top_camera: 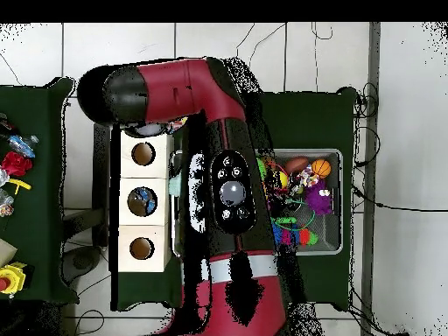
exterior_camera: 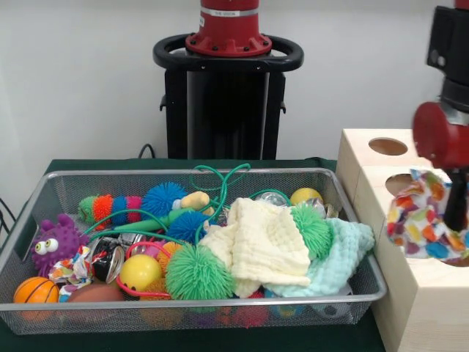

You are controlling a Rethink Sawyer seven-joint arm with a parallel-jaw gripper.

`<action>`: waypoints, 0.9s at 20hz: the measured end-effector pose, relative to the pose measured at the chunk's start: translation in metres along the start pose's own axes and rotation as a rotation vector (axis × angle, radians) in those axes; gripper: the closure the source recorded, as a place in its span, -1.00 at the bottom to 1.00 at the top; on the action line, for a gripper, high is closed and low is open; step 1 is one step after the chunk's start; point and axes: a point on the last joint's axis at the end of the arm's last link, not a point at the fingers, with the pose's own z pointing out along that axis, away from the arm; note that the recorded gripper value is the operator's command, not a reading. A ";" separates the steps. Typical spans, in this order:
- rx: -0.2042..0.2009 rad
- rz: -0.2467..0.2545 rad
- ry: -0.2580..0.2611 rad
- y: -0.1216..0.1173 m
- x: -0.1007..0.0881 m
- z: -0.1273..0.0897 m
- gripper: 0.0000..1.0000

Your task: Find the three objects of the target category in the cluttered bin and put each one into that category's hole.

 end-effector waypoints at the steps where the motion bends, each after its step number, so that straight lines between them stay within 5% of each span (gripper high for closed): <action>1: 0.000 0.015 0.008 0.006 -0.003 -0.001 1.00; 10: -0.011 0.121 0.024 0.067 -0.027 -0.002 1.00; 18: -0.002 0.146 -0.033 0.063 -0.033 -0.003 1.00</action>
